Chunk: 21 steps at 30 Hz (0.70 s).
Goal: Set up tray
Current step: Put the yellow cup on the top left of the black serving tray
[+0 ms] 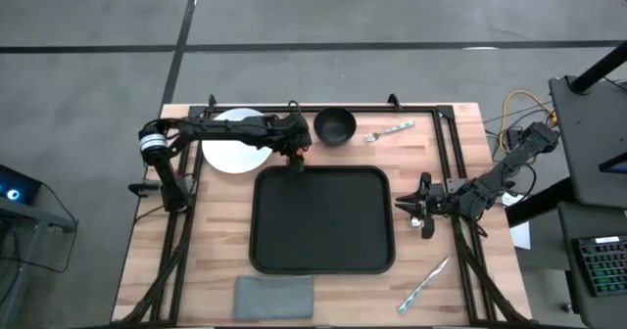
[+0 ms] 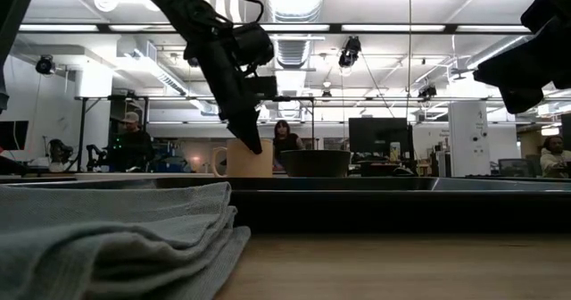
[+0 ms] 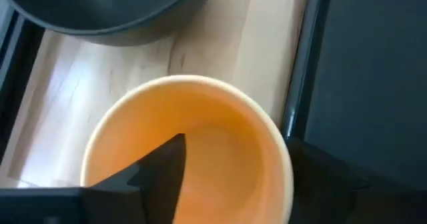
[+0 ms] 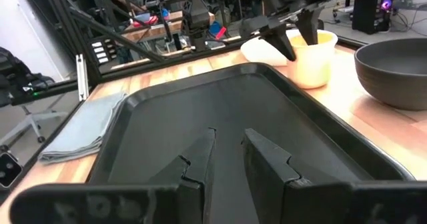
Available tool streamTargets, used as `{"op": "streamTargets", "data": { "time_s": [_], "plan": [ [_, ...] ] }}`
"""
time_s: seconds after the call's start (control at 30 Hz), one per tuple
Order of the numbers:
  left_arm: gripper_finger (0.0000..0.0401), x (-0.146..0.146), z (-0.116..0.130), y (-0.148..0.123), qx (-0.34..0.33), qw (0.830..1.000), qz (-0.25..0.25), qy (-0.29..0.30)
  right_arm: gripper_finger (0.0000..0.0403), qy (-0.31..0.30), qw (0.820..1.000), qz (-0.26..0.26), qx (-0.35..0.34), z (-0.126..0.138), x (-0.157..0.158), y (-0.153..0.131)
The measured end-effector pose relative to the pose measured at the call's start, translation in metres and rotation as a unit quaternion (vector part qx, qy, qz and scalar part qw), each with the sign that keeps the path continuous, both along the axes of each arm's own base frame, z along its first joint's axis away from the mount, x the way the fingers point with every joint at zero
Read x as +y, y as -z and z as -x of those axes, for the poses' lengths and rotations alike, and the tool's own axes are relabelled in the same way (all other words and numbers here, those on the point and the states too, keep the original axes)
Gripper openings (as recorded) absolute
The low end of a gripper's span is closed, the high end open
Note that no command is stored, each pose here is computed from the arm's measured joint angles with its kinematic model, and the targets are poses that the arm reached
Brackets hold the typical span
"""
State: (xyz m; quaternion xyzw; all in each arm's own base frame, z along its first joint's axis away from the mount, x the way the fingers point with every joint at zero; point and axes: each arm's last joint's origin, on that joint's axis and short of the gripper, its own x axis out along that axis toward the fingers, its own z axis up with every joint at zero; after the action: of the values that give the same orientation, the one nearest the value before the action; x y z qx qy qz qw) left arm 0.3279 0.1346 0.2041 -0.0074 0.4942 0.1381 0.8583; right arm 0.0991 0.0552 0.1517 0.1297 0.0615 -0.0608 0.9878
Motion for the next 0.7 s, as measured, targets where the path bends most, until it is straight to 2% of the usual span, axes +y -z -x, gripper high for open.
{"op": "streamTargets", "data": {
  "time_s": [0.27, 0.4, 0.57, 0.7],
  "plan": [
    [0.0023, 0.001, -0.002, -0.007, -0.003, 1.0, -0.001, -0.001, 0.0068, 0.0, 1.0, 0.002, 0.0, 0.0, 0.0, 0.0],
    [0.0005, 0.002, -0.007, -0.018, -0.013, 1.0, -0.008, -0.003, 0.0068, 0.0, 1.0, 0.001, 0.0, 0.0, 0.0, 0.0],
    [0.0002, -0.006, -0.012, -0.04, 0.011, 0.999, -0.024, -0.032, 0.0068, 0.0, 1.0, 0.002, 0.0, 0.0, 0.0, 0.0],
    [0.0001, -0.021, -0.016, -0.062, 0.018, 0.995, -0.026, -0.093, 0.0068, 0.0, 1.0, 0.002, 0.001, 0.0, 0.0, 0.0]
  ]
}}
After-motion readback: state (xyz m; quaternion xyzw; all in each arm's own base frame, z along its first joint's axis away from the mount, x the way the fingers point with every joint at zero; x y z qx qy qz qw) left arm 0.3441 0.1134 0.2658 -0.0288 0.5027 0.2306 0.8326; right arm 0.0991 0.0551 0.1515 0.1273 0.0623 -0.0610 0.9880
